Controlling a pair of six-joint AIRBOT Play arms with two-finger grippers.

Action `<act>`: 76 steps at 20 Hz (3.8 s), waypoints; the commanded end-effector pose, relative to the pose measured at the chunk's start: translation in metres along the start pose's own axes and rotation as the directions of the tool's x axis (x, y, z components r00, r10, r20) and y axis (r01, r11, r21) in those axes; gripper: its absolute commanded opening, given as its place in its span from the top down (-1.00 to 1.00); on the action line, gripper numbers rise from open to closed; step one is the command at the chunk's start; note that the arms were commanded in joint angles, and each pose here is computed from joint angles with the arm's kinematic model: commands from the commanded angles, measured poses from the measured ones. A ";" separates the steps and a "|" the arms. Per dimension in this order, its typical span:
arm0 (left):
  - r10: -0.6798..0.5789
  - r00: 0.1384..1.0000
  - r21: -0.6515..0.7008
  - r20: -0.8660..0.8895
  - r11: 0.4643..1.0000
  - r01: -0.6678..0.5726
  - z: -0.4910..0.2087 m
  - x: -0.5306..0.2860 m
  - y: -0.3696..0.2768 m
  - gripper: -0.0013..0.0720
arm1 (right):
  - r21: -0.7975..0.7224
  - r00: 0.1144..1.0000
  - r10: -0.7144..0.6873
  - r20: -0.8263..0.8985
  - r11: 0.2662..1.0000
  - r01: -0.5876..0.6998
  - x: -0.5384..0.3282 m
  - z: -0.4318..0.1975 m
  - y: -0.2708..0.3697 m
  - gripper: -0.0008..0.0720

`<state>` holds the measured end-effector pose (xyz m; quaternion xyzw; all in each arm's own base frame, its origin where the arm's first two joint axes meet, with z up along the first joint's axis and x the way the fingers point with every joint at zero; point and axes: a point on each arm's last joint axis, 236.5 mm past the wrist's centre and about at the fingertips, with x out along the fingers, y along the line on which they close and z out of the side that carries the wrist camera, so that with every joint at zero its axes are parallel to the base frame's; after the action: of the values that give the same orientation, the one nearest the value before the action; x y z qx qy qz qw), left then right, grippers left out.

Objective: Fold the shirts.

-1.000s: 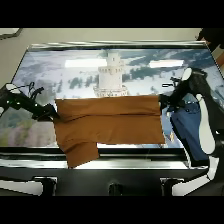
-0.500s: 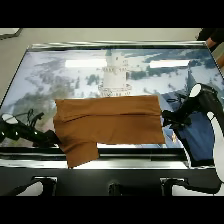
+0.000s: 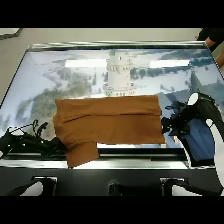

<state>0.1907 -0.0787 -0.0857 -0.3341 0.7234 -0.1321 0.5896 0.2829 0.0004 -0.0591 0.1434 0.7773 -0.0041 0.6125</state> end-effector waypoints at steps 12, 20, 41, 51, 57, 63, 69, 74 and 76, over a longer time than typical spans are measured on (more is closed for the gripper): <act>0.007 1.000 0.117 0.020 0.993 -0.009 -0.001 0.006 -0.015 0.88 | 0.034 1.000 -0.013 -0.027 0.999 0.014 0.032 -0.013 -0.010 -0.49; 0.008 0.998 0.150 0.058 0.989 -0.017 0.003 -0.001 -0.020 0.89 | 0.094 0.993 0.096 -0.062 0.991 -0.090 0.060 -0.013 0.011 0.84; 0.122 0.974 0.261 0.192 0.950 -0.171 0.248 -0.070 -0.060 0.89 | 0.006 0.904 0.184 0.385 0.979 -0.202 -0.021 0.219 0.082 0.84; 0.098 0.981 0.291 0.170 0.946 -0.145 0.231 -0.107 -0.076 -0.58 | 0.059 0.927 0.178 0.330 0.976 -0.208 -0.024 0.208 0.044 -0.91; 0.069 0.969 0.349 0.238 0.925 -0.151 0.219 -0.132 -0.109 -0.57 | 0.083 0.926 0.316 0.204 0.937 -0.338 0.005 0.194 0.077 -0.66; -0.087 0.970 0.422 0.225 0.906 -0.017 0.210 -0.122 -0.167 0.30 | -0.052 0.828 0.546 0.124 0.837 -0.545 -0.031 0.168 0.132 0.82; -0.120 0.984 0.524 0.132 0.851 0.034 0.174 -0.001 -0.238 0.89 | -0.234 0.794 0.587 0.160 0.804 -0.547 -0.125 0.111 0.171 0.84; -0.240 0.970 0.445 0.026 0.872 0.204 0.136 0.094 -0.281 0.89 | -0.313 0.814 0.557 0.167 0.812 -0.492 -0.179 0.038 0.199 0.84; -0.281 0.960 0.405 -0.012 0.876 0.262 0.125 0.121 -0.295 0.89 | -0.333 0.809 0.551 0.204 0.817 -0.471 -0.201 0.013 0.205 0.84</act>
<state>0.4045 -0.3008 -0.0277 -0.2526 0.6147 -0.3464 0.6621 0.4137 0.1413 0.1269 0.2780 0.6109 0.2459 0.6993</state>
